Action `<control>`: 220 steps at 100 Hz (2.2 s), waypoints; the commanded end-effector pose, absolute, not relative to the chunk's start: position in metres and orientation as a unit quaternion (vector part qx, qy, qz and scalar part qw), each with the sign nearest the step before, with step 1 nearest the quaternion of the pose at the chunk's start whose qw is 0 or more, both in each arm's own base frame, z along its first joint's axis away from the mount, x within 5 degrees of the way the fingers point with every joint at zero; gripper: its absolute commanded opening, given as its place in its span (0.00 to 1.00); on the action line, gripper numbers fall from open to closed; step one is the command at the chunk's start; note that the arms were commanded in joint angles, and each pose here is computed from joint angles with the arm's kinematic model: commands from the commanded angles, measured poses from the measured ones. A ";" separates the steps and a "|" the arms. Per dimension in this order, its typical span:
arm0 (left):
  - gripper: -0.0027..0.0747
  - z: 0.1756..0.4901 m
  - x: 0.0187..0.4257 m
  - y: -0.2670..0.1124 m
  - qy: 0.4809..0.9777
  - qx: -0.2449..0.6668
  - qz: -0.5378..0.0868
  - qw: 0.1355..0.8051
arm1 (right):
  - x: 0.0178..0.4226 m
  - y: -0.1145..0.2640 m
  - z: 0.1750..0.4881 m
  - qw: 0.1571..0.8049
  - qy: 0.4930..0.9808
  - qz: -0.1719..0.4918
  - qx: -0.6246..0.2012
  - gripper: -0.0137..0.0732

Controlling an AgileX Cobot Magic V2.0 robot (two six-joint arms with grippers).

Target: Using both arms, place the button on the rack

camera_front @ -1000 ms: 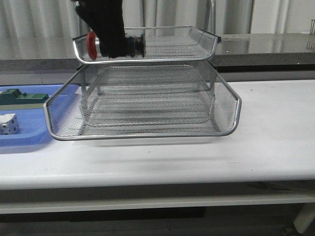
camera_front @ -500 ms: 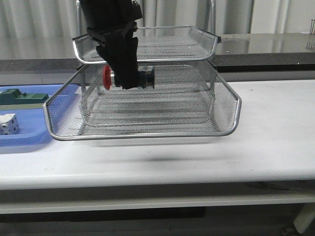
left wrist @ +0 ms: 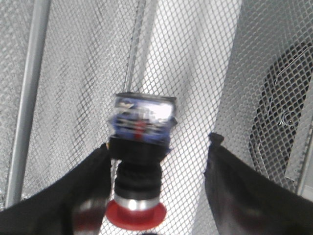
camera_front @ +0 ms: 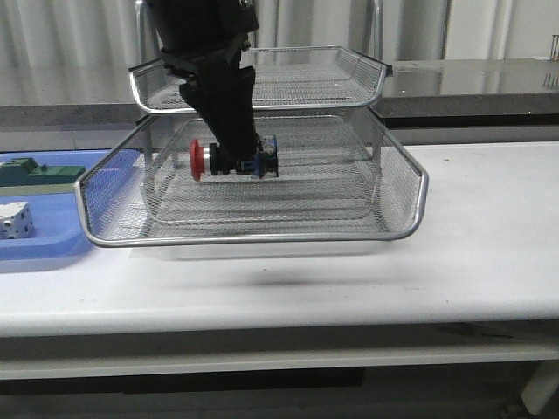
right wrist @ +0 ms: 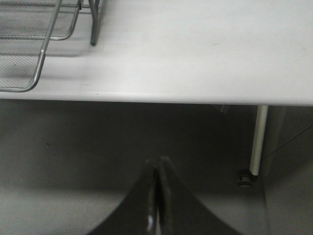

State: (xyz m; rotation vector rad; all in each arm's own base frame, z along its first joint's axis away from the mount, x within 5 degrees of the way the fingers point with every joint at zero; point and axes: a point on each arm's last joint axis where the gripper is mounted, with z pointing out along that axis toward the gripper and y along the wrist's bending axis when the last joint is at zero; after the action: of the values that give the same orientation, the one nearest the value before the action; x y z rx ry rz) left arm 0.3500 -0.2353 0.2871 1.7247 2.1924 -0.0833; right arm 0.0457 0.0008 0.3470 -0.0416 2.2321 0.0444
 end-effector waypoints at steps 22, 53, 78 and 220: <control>0.58 0.319 0.342 -0.235 0.765 0.602 -0.036 0.223 | 0.049 0.000 0.360 0.476 0.879 0.014 -0.016 0.07; 0.58 0.360 0.317 -0.216 0.802 0.549 -0.049 0.230 | 0.049 0.000 0.360 0.476 0.879 0.014 -0.016 0.07; 0.58 0.406 0.298 -0.176 0.843 0.464 -0.044 0.268 | 0.049 0.000 0.360 0.476 0.879 0.014 -0.016 0.07; 0.58 0.326 0.077 -0.014 0.715 0.094 -0.034 0.692 | 0.049 0.000 0.360 0.476 0.879 0.014 -0.016 0.07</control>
State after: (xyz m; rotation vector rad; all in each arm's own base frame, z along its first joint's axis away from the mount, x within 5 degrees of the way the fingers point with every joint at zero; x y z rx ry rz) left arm 0.0853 -0.0163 0.3155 0.2612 1.7657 -0.0585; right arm 0.0457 0.0008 0.3470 -0.0416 2.2321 0.0444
